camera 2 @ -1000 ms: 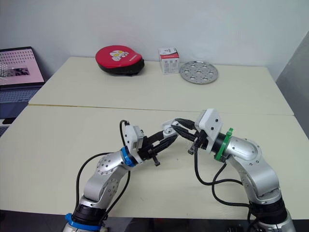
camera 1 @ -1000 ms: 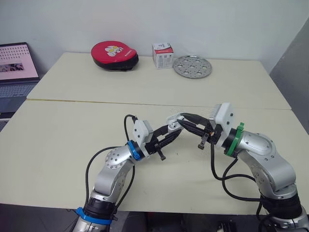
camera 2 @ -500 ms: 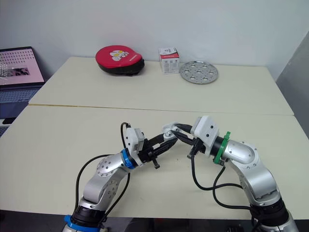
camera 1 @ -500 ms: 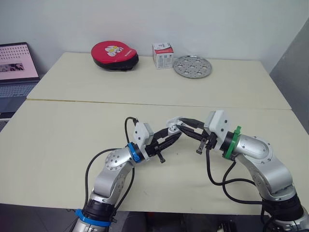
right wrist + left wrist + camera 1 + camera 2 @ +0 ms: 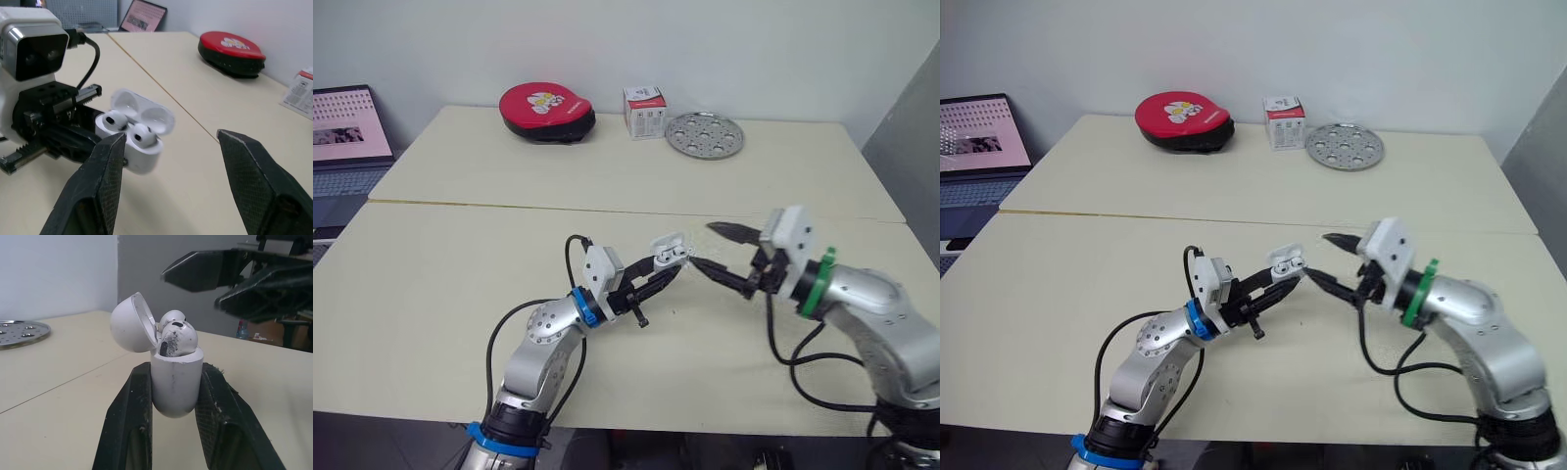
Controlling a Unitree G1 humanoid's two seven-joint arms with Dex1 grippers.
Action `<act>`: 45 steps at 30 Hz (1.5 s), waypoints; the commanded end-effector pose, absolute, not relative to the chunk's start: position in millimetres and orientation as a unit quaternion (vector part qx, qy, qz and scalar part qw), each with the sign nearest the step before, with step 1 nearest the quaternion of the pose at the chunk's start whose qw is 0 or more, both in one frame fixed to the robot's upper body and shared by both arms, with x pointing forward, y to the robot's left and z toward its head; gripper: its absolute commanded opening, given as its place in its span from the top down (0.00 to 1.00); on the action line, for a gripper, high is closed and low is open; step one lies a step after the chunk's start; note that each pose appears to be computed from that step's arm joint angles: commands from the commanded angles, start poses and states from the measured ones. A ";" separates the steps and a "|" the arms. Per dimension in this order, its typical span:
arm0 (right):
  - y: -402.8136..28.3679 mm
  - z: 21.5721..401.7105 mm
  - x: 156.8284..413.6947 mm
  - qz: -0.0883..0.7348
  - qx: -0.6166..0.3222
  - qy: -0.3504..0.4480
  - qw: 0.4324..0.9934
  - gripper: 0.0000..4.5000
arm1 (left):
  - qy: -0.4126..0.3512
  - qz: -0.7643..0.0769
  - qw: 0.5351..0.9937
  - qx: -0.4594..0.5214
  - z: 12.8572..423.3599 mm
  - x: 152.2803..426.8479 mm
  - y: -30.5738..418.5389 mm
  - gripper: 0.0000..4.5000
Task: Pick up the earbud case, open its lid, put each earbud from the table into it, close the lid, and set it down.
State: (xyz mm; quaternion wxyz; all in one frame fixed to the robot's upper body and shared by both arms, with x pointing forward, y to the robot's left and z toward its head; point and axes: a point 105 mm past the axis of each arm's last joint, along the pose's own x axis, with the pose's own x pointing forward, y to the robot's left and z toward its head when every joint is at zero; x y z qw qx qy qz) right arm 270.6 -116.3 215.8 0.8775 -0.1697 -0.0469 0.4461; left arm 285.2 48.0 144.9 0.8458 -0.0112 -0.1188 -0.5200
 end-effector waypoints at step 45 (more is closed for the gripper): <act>-124.3 204.3 267.1 0.552 -0.209 0.092 0.802 1.00 | -0.059 -0.735 0.675 -0.010 137.0 251.0 1.5 0.82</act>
